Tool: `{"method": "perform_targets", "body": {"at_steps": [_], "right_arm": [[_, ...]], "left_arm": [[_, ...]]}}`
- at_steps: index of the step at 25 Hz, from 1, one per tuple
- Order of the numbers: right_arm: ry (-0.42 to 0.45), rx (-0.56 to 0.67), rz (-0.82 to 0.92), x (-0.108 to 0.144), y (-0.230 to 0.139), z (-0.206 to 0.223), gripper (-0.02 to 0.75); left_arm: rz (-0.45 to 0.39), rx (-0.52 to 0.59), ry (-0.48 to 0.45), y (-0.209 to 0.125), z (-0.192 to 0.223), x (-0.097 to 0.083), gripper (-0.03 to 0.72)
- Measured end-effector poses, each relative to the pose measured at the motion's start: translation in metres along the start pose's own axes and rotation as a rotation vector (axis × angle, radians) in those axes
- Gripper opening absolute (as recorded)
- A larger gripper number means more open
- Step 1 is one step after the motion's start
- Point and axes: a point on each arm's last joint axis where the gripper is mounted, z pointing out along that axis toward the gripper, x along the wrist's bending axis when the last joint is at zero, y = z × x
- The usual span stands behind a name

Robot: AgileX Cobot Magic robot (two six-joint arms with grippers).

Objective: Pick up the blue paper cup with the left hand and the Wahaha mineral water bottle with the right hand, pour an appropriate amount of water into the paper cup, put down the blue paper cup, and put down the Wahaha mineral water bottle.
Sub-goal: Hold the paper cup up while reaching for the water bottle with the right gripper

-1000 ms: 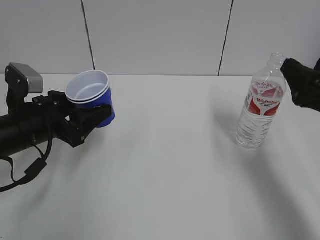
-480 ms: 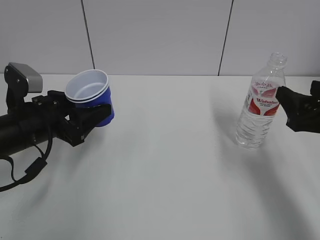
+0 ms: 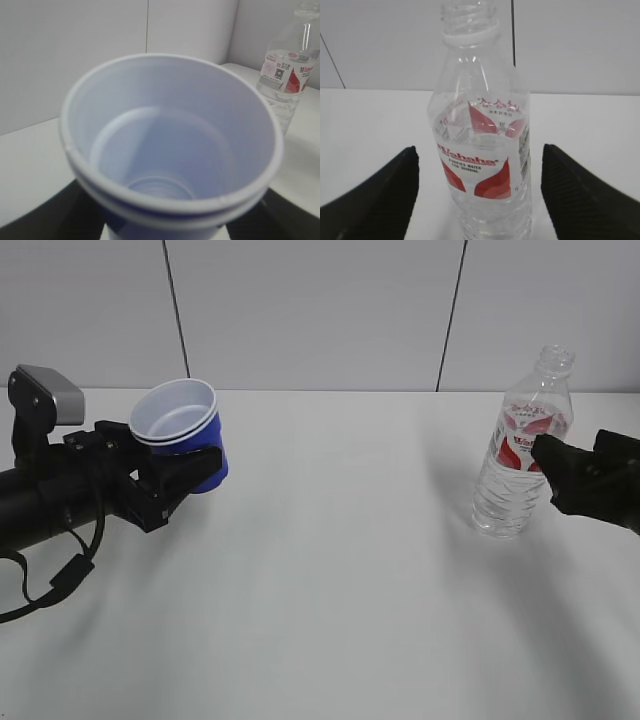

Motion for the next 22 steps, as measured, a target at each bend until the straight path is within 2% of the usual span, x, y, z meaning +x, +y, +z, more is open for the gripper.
{"method": "perform_targets", "body": {"at_steps": [4,10,17,22], "right_arm": [[0.008,-0.002,0.052,0.0,-0.012,0.006,0.568],[0.009,0.086,0.064,-0.001,-0.039,0.012,0.568],[0.029,0.095,0.023,0.0,-0.042,0.013,0.57],[0.076,0.097,-0.001,0.005,-0.042,0.012,0.65]], "left_arm": [[0.0,0.0,0.0,0.0,0.0,0.0,0.498],[0.0,0.0,0.0,0.0,0.0,0.0,0.498],[0.0,0.0,0.0,0.0,0.0,0.0,0.498],[-0.003,-0.002,0.007,0.0,0.0,0.001,0.498]]}}
